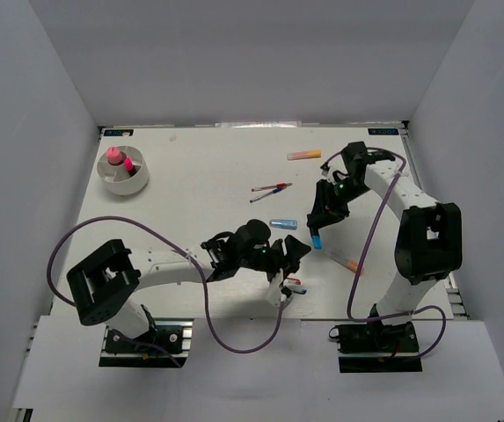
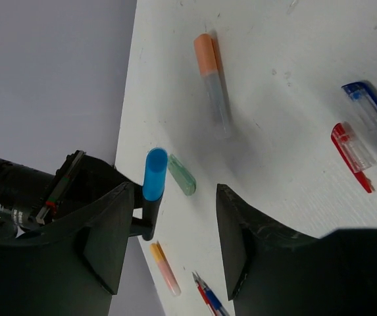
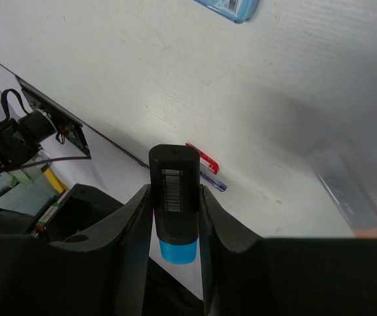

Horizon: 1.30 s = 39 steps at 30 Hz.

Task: Sort the stationery into containers
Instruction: Pass the stationery from the right arm to the left

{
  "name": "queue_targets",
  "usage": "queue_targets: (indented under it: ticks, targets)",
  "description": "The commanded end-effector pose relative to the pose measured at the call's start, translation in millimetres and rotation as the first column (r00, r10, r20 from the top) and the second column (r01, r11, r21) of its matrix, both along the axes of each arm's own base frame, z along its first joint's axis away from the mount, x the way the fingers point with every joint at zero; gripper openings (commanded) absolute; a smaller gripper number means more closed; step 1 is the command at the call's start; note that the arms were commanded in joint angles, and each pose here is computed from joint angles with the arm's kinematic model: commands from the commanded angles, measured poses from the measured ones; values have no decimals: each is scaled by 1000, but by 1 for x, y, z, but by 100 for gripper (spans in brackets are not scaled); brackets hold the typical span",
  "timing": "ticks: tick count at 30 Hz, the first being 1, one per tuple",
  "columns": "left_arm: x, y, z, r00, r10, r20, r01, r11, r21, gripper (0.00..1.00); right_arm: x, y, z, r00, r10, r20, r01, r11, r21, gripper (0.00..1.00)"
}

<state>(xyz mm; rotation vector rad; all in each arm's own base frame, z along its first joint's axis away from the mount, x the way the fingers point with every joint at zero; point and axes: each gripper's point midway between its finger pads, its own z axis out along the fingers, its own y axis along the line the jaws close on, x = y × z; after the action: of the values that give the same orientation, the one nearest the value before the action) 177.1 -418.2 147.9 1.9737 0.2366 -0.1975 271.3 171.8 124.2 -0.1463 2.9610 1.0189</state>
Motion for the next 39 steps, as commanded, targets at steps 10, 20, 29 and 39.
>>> queue_targets:
  ticks: [10,20,29,39]
  targets:
    - [13,-24,6,991,-3,132,4,1000,-8,61,-14,0,2,997,-58,-47,57,998,-20,0]
    - [23,-39,0,983,2,185,-5,1000,15,60,-18,1,-6,995,-62,-75,60,998,-38,0]
    - [28,-46,-6,979,12,201,-21,999,41,42,-12,1,-7,995,-76,-71,72,996,-47,0]
    - [26,-50,-9,978,13,209,-27,998,64,23,-11,4,-2,996,-61,-66,60,998,-19,6]
